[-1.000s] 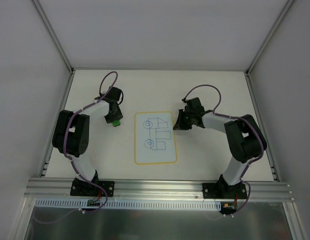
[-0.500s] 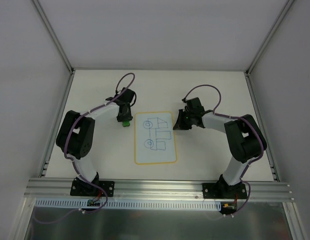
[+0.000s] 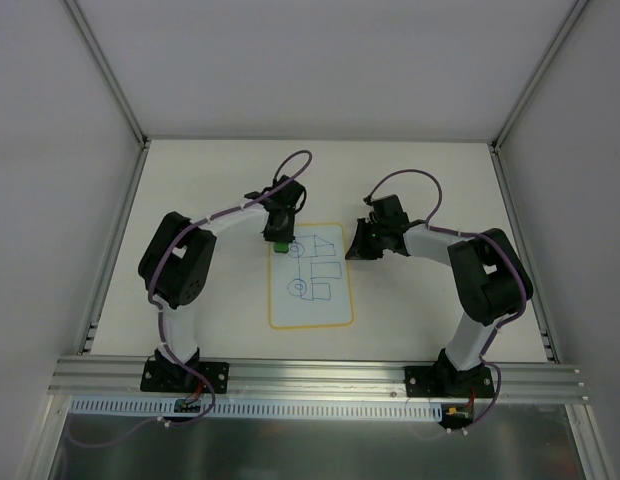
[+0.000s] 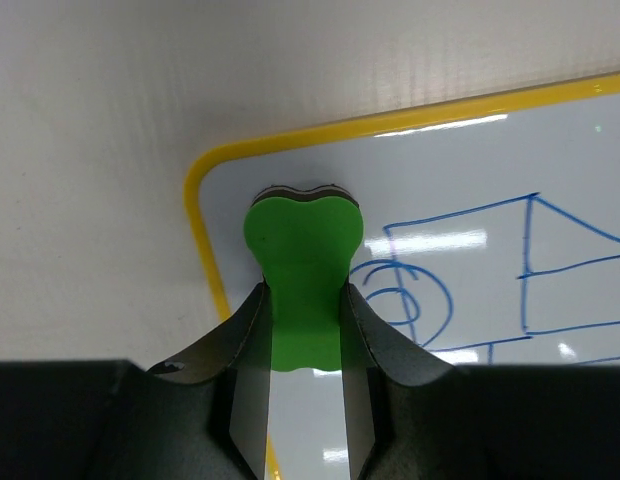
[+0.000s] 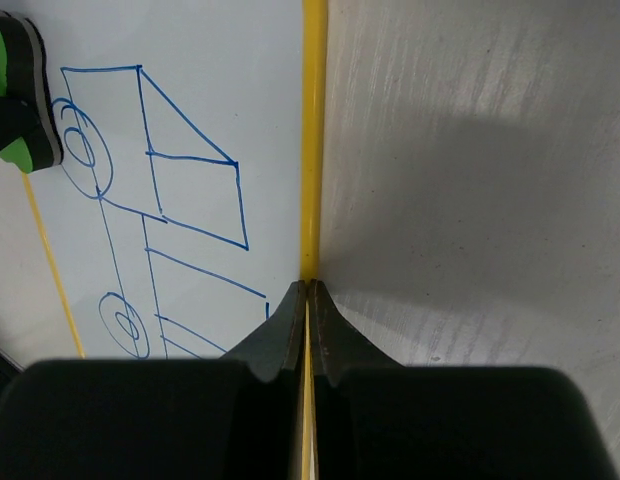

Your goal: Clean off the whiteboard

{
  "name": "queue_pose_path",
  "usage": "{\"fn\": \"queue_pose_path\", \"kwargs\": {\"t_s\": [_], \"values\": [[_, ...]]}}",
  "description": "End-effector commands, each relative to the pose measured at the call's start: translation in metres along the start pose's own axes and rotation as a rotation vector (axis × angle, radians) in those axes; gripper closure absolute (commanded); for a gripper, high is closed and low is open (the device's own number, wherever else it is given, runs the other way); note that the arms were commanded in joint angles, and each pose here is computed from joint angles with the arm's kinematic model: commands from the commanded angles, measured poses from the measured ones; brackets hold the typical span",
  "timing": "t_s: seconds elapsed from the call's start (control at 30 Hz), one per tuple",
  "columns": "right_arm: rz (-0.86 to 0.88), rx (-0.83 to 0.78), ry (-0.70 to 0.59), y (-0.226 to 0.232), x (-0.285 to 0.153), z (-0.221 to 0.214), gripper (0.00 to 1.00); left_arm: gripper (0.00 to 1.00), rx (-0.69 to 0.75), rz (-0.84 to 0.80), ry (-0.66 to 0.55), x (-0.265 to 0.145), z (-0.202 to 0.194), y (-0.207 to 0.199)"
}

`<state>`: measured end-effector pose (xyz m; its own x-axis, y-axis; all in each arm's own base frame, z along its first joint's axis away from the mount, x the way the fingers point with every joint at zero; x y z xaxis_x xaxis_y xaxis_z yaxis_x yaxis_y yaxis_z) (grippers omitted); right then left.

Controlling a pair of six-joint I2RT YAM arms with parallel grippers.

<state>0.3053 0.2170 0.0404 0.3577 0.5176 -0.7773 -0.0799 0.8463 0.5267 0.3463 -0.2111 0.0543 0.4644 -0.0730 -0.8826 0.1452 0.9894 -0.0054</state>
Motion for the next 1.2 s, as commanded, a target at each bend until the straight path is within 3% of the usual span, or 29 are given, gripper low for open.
{"fn": "queue_pose_path", "kwargs": {"t_s": [0.0,0.3,0.4,0.53,0.67,0.8,0.97,1.17], "values": [[-0.095,0.018,0.076,-0.023,0.009,-0.024,1.00,1.00,0.043,-0.040,0.020,0.003,-0.001,-0.021],[-0.098,0.024,0.084,-0.024,0.010,-0.025,1.00,1.00,0.157,-0.126,0.140,0.012,-0.052,-0.102],[-0.099,0.023,0.085,-0.024,0.010,-0.026,1.00,1.00,0.162,-0.051,0.171,0.007,-0.057,-0.097],[-0.099,0.025,0.085,-0.024,0.010,-0.026,1.00,1.00,0.138,0.143,0.154,0.002,-0.046,-0.052],[-0.098,0.025,0.086,-0.024,0.010,-0.025,1.00,1.00,0.050,0.211,0.202,0.004,-0.043,-0.002],[-0.100,0.024,0.087,-0.024,0.010,-0.026,1.00,1.00,0.015,0.217,0.224,0.010,-0.030,0.023],[-0.105,0.025,0.083,-0.025,0.010,-0.026,1.00,1.00,0.014,0.161,0.256,0.014,-0.026,0.017],[-0.106,0.025,0.085,-0.025,0.010,-0.025,1.00,1.00,0.152,0.049,0.288,0.006,-0.046,-0.039]]}}
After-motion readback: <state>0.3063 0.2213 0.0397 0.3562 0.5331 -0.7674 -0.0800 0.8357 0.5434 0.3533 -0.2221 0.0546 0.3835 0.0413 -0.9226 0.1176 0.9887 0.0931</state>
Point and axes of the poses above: each gripper's point midway between its finger pads, its own x axis out along the fingers, its own y axis along the line the jaws close on, z = x × y, the point moved 3 cm from there along -x, back along the fingers, and after that the axes turned 3 degrees about x, right-handed, at the moved point
